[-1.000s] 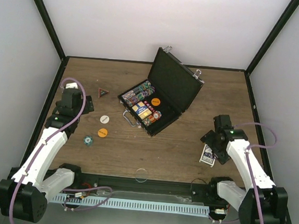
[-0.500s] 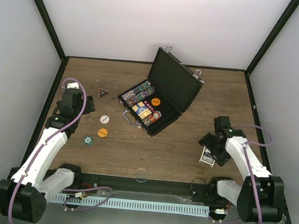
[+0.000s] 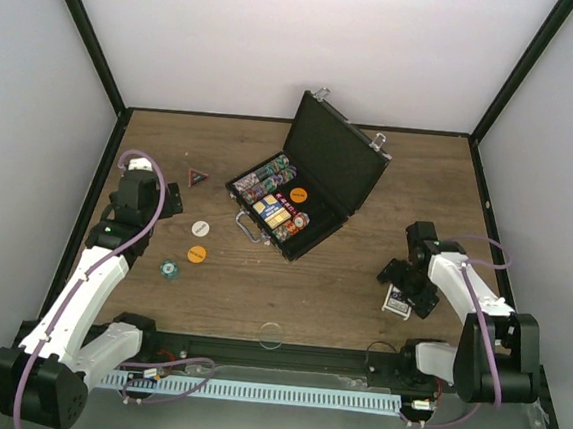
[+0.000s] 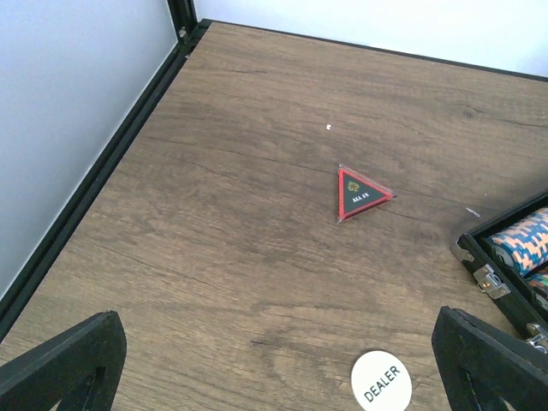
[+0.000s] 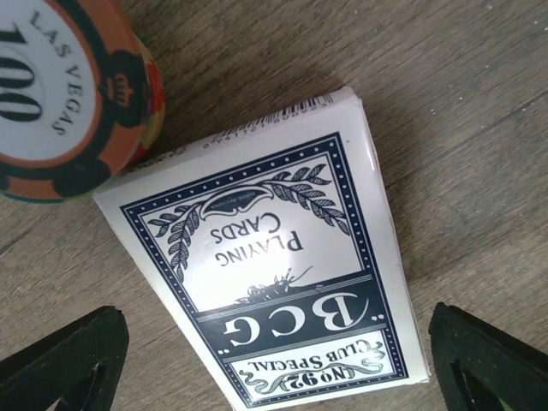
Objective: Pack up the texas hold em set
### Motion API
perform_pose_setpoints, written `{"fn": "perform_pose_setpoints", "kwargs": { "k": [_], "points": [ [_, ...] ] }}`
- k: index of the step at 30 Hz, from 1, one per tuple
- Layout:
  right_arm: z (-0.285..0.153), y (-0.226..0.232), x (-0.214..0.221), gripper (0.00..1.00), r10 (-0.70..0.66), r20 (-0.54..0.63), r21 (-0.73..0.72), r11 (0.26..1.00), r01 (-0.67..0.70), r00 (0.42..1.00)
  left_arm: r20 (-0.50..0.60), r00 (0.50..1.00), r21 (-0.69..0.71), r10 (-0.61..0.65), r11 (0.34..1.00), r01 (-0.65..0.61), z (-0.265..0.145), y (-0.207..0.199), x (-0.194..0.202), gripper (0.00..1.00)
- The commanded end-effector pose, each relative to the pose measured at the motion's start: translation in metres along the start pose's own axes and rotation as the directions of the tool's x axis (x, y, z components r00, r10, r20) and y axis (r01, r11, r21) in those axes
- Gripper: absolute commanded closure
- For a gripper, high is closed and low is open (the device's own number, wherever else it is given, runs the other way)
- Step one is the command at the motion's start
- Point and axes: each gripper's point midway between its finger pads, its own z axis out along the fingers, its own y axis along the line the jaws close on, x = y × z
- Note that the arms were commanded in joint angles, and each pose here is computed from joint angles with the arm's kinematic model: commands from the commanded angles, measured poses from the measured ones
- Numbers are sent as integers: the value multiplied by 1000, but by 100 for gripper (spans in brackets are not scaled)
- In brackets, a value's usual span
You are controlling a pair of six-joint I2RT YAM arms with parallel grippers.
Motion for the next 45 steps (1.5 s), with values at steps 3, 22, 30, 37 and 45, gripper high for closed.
{"fn": "perform_pose_setpoints", "kwargs": {
  "k": [3,22,30,37,45],
  "points": [
    [-5,1,-6,4,-26,-4,16,1000,26,1000,32,999,12,8,1000,-9,-5,-3,-7,0],
    [12,18,13,21,-49,-145,-58,997,41,988,34,999,22,12,1000,-12,-5,-5,-7,0],
    [9,22,32,24,-58,-226,-68,997,44,972,39,999,23,12,1000,-13,-6,-6,-7,0],
    [11,30,48,26,-137,-236,-58,990,127,962,38,999,33,13,999,-14,-7,-8,-7,0],
    [9,67,72,25,-324,-163,-90,945,313,932,36,999,38,13,999,-15,-6,-9,-7,0]
  ]
}}
